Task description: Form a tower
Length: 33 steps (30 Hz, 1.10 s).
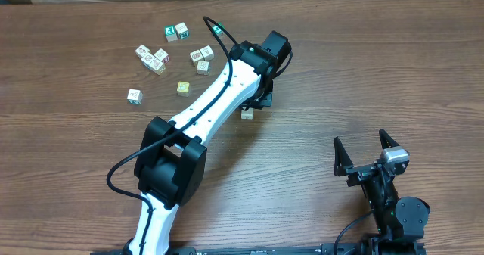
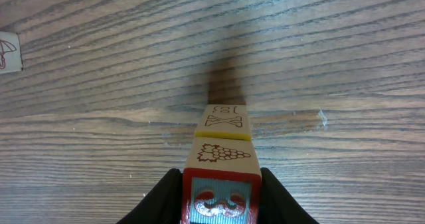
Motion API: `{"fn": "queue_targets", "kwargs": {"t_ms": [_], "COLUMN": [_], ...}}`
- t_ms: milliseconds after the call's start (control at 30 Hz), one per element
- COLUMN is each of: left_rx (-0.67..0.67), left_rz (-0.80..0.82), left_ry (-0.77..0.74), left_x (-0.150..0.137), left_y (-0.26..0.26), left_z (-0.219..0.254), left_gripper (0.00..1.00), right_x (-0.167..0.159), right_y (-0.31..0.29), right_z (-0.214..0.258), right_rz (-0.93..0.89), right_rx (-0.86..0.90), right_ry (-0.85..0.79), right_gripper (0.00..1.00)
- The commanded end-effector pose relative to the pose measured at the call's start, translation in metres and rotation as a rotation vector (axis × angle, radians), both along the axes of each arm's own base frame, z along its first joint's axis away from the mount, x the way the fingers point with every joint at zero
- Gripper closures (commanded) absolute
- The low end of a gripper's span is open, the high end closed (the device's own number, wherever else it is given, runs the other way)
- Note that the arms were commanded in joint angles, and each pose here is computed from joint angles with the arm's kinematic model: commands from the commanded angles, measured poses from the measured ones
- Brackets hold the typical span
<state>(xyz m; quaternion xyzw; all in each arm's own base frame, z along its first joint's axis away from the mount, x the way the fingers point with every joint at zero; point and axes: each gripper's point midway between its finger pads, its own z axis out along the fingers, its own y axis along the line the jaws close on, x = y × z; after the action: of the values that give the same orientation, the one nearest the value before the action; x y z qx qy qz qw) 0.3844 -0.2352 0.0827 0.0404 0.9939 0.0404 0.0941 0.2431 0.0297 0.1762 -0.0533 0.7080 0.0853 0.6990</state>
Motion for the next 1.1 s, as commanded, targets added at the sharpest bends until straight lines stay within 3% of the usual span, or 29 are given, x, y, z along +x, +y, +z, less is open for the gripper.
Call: {"fn": "queue_targets", "kwargs": {"t_ms": [0, 367, 700, 867, 1067], "left_rx": [0.005, 0.005, 0.009, 0.021, 0.021], "left_rz": [0.025, 0.025, 0.024, 0.022, 0.024], "left_ry": [-0.025, -0.025, -0.020, -0.002, -0.001], "left_x": [0.008, 0.008, 0.008, 0.004, 0.003], "left_y": [0.002, 0.002, 0.002, 0.004, 0.005], "left_z": [0.004, 0.004, 0.002, -0.010, -0.020], "left_gripper": [0.72, 0.62, 0.46, 0.46, 0.59], "right_x": [0.000, 0.000, 0.000, 0.000, 0.000], "right_y": [-0.001, -0.001, -0.001, -0.001, -0.001], "right_z": [-0.002, -0.002, -0.002, -0.002, -0.002], "right_rz": [-0.006, -0.006, -0.006, -0.006, -0.006], "right_rx": [0.002, 0.002, 0.002, 0.002, 0.002], "right_ry": [-0.003, -0.003, -0.003, -0.003, -0.003], "right_gripper": [0.00, 0.00, 0.00, 0.00, 0.00]}}
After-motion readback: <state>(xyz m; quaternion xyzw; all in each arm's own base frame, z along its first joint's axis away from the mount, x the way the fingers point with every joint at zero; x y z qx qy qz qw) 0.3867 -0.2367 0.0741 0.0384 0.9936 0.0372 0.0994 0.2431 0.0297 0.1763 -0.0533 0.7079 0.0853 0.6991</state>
